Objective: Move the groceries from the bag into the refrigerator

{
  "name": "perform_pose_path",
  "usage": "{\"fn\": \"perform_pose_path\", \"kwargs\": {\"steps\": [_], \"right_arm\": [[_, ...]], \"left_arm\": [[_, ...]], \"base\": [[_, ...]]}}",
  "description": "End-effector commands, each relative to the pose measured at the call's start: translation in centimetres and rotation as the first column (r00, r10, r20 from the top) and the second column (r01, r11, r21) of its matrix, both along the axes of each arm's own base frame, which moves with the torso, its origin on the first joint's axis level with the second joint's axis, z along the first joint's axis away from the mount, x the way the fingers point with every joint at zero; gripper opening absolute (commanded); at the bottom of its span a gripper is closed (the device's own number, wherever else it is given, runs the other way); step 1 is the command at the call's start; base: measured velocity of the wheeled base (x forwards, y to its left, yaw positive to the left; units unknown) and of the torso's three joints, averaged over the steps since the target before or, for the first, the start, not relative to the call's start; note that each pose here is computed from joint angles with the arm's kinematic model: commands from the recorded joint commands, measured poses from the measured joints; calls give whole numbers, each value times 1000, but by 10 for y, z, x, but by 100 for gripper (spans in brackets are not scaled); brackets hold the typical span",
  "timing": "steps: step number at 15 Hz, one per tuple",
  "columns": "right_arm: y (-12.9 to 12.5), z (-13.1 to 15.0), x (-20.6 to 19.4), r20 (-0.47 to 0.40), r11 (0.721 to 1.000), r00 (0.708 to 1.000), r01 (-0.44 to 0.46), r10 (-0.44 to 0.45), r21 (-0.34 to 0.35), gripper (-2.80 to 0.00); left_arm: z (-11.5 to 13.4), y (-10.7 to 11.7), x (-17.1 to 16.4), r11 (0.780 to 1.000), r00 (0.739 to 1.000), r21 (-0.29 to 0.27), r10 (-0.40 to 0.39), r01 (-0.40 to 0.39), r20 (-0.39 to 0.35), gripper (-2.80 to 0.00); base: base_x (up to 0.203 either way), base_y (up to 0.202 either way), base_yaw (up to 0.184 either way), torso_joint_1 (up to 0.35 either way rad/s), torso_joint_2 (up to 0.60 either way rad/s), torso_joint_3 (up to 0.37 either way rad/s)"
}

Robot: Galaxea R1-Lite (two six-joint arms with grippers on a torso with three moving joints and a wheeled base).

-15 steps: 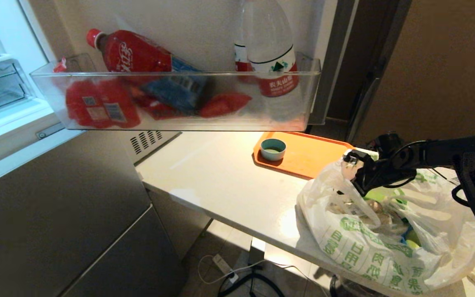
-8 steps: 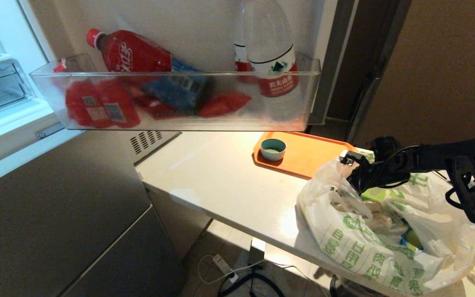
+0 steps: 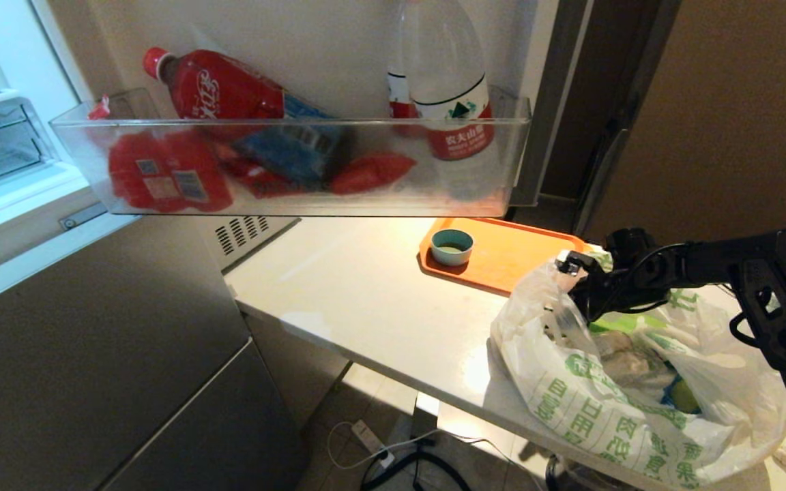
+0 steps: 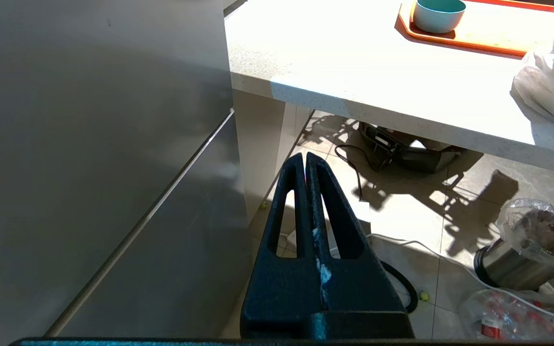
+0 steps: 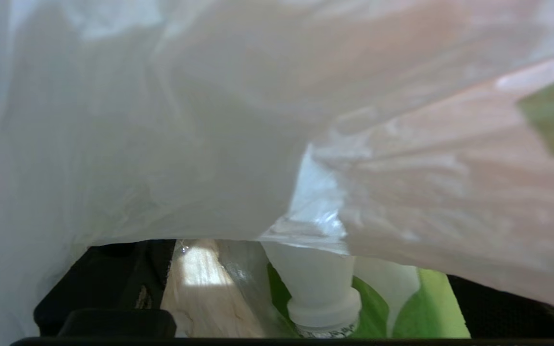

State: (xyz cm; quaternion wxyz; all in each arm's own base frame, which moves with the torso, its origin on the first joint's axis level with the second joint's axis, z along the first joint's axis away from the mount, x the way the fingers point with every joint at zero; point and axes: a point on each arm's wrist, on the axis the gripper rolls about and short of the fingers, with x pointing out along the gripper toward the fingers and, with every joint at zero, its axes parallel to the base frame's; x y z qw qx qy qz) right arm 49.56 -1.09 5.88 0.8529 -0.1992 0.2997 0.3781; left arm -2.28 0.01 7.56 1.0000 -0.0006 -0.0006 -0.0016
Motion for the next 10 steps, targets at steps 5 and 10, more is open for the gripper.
{"fn": "perform_pose_path", "kwargs": {"steps": [5, 10], "right_arm": [[4, -8, 1, -17, 1000, 1000, -9, 9, 2, 0], [2, -11, 0, -29, 1000, 1000, -3, 3, 5, 0]], "left_arm": [[0, 0, 0, 1000, 1000, 0, 0, 0, 0, -280], [0, 0, 0, 1000, 1000, 0, 0, 0, 0, -280]], "base": [[0, 0, 0, 0, 0, 0], [0, 0, 0, 0, 0, 0]]}}
